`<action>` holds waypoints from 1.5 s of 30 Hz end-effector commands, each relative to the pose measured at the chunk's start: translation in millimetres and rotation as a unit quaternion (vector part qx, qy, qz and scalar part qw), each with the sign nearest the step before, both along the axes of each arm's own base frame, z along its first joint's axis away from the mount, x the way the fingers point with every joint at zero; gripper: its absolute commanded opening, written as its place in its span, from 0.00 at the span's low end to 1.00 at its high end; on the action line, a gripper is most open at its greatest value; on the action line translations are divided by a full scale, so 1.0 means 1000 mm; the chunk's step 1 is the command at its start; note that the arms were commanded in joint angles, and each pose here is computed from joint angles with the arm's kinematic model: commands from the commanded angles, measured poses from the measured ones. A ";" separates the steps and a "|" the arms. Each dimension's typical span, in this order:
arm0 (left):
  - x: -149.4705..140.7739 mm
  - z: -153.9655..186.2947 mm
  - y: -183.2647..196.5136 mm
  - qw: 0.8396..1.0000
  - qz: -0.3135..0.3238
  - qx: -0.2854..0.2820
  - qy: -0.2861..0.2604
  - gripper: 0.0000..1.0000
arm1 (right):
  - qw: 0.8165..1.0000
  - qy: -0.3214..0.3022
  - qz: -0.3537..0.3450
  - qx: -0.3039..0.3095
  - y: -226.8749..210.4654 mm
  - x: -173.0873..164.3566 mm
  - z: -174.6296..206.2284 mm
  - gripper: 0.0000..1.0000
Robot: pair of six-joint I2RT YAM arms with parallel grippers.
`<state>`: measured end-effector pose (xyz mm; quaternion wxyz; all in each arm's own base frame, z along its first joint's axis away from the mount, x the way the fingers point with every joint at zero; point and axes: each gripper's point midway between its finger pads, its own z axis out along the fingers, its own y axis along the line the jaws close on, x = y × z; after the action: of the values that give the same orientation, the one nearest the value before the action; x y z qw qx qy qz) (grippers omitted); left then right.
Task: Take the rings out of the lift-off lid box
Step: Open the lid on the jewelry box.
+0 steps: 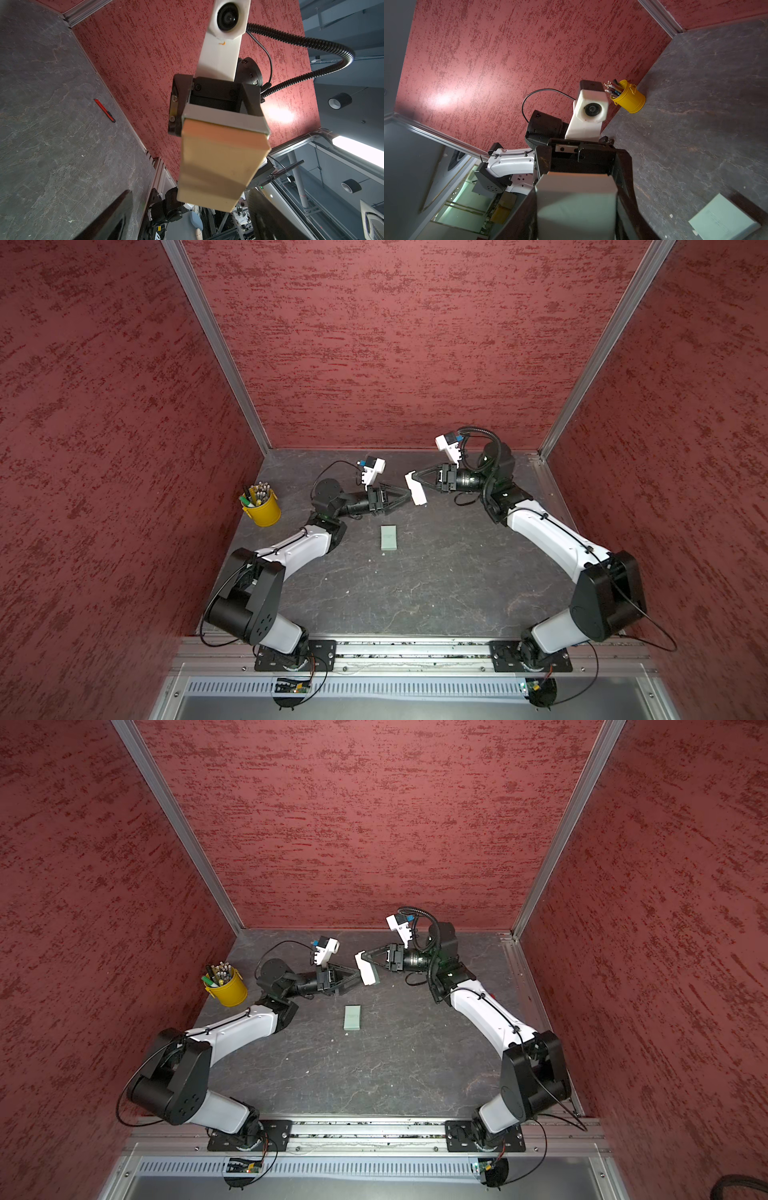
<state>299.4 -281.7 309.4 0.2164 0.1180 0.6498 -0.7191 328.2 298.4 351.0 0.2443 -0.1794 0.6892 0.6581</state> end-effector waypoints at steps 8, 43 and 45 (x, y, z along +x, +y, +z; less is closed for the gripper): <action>0.001 0.016 0.000 1.000 -0.003 -0.012 -0.027 0.88 | 1.000 -0.011 0.005 0.015 -0.001 -0.002 0.004 0.49; -0.001 0.013 -0.009 0.999 -0.026 -0.005 -0.022 0.56 | 1.000 0.011 -0.005 0.018 0.001 0.005 -0.017 0.48; -0.001 0.013 -0.009 0.999 -0.027 -0.005 -0.023 0.53 | 1.000 0.013 -0.005 0.019 0.001 0.005 -0.018 0.48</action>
<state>300.2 -288.8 314.0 0.2051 0.1294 0.6469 -0.7230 331.2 299.4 336.4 0.2396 -0.1666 0.6829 0.6696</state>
